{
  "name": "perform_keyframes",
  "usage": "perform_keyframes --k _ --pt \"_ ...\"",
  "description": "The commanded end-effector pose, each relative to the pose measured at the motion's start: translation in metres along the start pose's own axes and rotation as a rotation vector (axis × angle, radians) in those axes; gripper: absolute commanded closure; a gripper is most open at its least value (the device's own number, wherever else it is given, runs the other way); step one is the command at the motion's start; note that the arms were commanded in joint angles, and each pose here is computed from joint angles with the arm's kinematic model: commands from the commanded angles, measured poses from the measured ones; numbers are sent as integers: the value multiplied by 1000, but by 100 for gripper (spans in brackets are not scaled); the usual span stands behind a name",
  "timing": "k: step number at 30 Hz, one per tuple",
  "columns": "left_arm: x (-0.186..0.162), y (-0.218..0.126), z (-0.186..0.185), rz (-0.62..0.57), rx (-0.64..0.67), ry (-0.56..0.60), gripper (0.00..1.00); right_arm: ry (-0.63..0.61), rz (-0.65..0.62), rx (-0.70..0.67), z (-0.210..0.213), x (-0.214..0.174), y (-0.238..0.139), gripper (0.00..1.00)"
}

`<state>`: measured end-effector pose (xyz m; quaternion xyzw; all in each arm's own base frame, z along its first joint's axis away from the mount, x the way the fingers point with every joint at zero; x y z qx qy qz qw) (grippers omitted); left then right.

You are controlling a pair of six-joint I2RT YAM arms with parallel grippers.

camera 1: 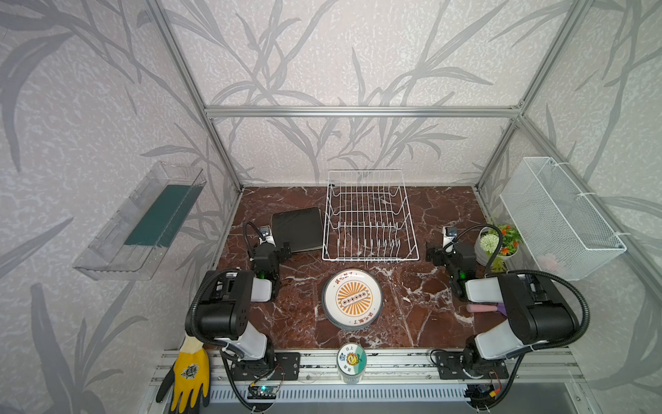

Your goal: Unload the plates from the dish rack

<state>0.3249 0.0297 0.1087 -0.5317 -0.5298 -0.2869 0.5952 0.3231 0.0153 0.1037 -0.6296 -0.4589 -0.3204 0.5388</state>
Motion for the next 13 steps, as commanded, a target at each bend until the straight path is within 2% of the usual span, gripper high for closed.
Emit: perform_keyframes --k 1,13 --pt "9 0 -2 -32 -9 -13 1 -8 -40 -3 -1 13 1 1" --pt "10 1 -1 -30 -14 -23 1 -8 -38 -3 -1 13 1 1"
Point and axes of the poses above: each gripper's point midway between its finger pads, its own y axis out along the fingers, its own z axis along the line the jaws close on, x = y × z, the point moved 7 cm from there along -y, back along the fingers, and after that the axes turned 11 degrees about -y, right-handed, at the moved point
